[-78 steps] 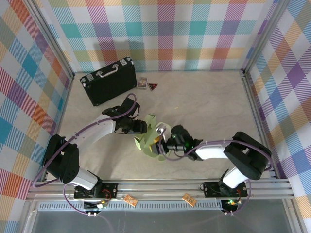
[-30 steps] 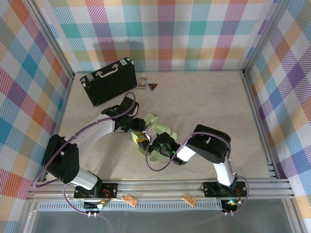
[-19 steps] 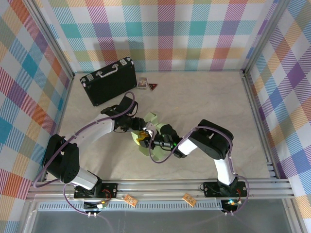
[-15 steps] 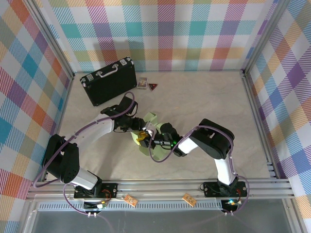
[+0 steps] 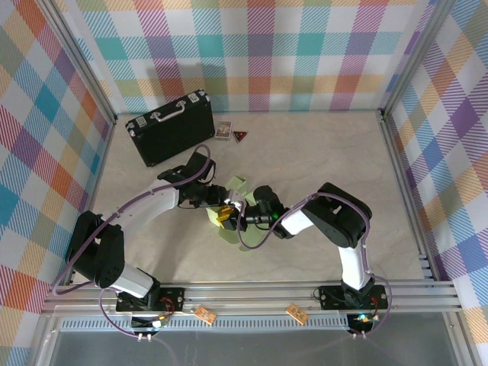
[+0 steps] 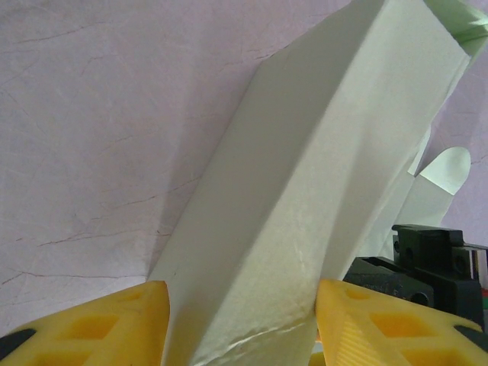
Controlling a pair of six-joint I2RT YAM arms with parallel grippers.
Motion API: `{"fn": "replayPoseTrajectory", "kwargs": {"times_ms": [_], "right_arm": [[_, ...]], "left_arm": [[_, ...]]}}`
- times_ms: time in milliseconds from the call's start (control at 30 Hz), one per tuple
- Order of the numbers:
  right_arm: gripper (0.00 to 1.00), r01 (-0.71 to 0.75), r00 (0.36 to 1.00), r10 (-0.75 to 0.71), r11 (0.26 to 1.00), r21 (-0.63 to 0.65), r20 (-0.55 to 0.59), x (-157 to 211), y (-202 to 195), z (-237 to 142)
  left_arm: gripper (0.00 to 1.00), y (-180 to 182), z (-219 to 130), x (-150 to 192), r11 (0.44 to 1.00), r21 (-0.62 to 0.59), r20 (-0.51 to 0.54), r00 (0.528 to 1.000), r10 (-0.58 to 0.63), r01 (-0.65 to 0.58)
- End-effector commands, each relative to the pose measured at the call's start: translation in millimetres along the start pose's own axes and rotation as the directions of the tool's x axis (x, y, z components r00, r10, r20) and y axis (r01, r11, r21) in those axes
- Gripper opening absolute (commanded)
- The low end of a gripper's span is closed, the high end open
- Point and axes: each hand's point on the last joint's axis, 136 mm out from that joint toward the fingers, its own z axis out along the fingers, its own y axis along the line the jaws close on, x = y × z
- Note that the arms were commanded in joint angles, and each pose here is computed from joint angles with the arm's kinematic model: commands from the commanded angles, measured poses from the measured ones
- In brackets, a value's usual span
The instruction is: Fold the paper box
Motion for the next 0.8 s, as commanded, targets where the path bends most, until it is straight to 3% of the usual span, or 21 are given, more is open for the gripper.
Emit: {"fn": "replayPoseTrajectory", "kwargs": {"times_ms": [0,233,333,533,767], "right_arm": [[0.33,0.044,0.999,-0.042,0.997,-0.066,0.033,-13.7,5.9,8.3],[0.38,0.108,0.993,-0.102,0.986,-0.125,0.055,-19.6,12.8,12.2],[0.38,0.088,0.994,-0.083,0.993,-0.079,0.071,-19.1,6.8,11.7],[0.39,-0.018,0.974,0.013,1.0,0.021,0.224,-23.8,7.4,4.1],[0.36,0.036,0.974,-0.071,0.986,0.16,0.215,-17.4,18.2,21.1]], "left_arm": [[0.53,-4.3,8.8,42.4,0.999,0.041,-0.16,0.987,-0.003,0.01],[0.53,-4.0,7.8,42.7,0.999,0.049,-0.154,0.988,-0.012,0.02],[0.53,-2.5,7.5,41.1,0.999,0.042,-0.148,0.989,-0.021,0.027],[0.52,0.5,7.7,41.0,0.998,0.039,-0.14,0.989,-0.038,0.044],[0.51,3.6,5.7,41.2,0.998,0.034,-0.128,0.99,-0.05,0.055]]}}
